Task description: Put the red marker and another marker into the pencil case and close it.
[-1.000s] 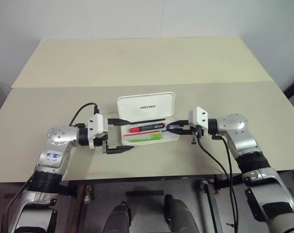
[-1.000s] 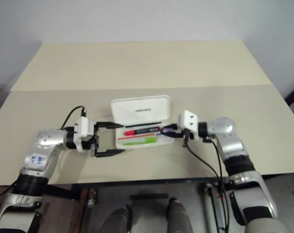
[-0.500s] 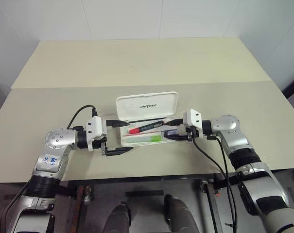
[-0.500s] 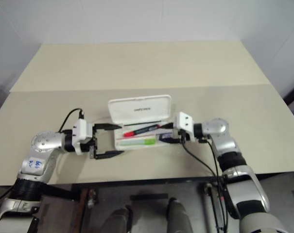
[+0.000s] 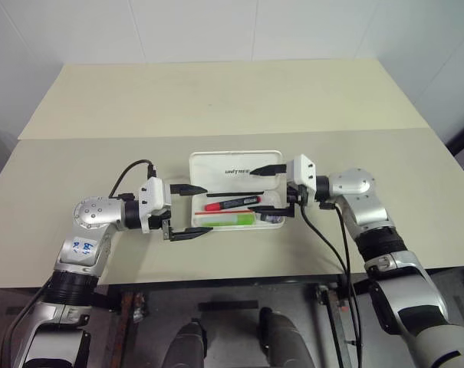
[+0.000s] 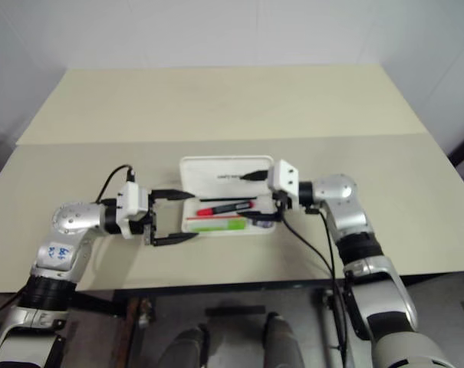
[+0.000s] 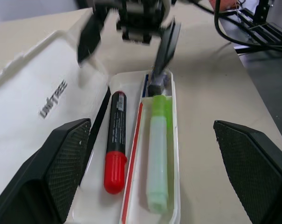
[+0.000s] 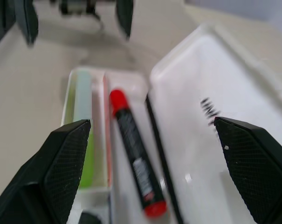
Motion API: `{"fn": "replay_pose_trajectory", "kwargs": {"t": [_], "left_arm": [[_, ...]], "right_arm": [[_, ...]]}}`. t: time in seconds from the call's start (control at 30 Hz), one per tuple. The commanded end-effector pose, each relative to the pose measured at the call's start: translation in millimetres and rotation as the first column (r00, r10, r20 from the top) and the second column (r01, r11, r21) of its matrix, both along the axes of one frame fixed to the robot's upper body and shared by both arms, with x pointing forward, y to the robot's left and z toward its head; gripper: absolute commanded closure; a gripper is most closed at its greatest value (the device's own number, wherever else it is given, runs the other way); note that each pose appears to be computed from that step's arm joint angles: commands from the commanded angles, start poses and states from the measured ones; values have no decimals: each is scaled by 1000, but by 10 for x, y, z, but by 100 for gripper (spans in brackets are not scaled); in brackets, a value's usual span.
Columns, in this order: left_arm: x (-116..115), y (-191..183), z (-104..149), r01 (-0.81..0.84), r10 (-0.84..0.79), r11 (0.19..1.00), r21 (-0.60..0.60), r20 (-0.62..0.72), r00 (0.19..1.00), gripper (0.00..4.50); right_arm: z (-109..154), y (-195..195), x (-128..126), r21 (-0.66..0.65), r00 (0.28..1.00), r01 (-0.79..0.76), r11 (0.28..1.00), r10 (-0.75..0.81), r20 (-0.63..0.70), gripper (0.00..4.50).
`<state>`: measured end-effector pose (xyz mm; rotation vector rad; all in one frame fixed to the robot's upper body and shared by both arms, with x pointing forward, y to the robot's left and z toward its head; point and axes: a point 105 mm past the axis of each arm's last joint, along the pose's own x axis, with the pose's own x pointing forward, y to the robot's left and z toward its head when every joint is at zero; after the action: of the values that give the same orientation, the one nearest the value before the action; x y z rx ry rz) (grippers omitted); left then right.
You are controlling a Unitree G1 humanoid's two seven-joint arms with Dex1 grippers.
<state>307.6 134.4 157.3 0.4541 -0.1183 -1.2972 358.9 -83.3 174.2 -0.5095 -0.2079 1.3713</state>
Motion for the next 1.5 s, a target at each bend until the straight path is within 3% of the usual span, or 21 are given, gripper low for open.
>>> {"fn": "replay_pose_trajectory", "kwargs": {"t": [0.03, 0.23, 0.53, 0.73, 0.93, 1.0, 1.5], "left_arm": [[-6, -43, 73, 29, -29, 1000, -2, 30, 999, 0], [-23, -14, 64, 31, -31, 1000, -1, 22, 999, 0], [-44, 76, 89, 33, -33, 999, -26, 3, 999, 0], [-81, 14, 98, 81, -81, 996, -43, -6, 997, 193], [-104, -96, 51, 121, -122, 992, -44, -28, 992, 402], [-106, -127, -6, 124, -126, 992, -32, -36, 991, 448], [74, -173, -370, 54, -52, 998, 40, -65, 997, 448]], "right_arm": [[235, -39, -60, 60, 999, -8, 998, 6, 32, 2], [235, -248, -287, 22, 999, 4, 1000, -5, 36, 2], [223, -773, -571, -8, 983, 184, 983, -184, 9, 2], [167, -1007, -656, -26, 956, 294, 955, -294, 10, 0], [145, -995, -667, -10, 948, 317, 948, -317, 19, 0], [133, -992, -675, -4, 946, 324, 946, -324, 22, 0], [160, -832, -745, 41, 943, 330, 943, -331, 30, 0]]}}
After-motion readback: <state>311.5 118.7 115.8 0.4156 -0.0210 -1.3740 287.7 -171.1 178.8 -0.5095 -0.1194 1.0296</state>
